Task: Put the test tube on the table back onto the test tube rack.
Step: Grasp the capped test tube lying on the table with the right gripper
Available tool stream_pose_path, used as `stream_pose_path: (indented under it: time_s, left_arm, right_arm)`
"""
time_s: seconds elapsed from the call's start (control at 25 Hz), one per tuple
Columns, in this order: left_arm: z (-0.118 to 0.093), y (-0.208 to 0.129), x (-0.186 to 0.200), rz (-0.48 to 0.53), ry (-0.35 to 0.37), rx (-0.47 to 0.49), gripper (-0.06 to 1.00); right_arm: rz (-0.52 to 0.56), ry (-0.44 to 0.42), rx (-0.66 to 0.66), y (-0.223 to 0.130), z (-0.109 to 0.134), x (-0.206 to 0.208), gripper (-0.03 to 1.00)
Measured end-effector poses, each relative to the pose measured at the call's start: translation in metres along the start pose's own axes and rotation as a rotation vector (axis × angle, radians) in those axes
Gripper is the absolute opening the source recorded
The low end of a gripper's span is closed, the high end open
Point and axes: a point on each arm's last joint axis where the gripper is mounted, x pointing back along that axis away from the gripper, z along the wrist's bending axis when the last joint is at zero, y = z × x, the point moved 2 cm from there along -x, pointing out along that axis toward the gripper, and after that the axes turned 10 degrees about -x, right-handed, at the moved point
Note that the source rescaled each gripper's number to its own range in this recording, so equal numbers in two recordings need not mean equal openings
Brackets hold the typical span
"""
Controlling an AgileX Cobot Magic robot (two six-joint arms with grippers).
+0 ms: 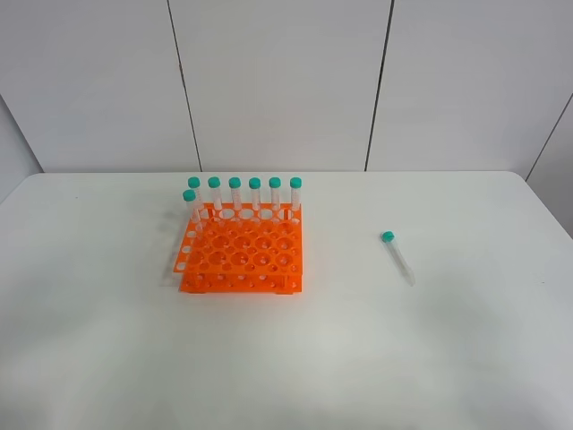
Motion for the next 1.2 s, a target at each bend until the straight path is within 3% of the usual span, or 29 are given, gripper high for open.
stream_pose_path:
  time_s: [1.2]
  left_arm:
    - [0.0, 0.0, 0.0, 0.0, 0.0, 0.0, 1.0]
  right_arm:
    - [-0.013, 0.001, 0.0, 0.0014, 0.0001, 0.0, 0.51]
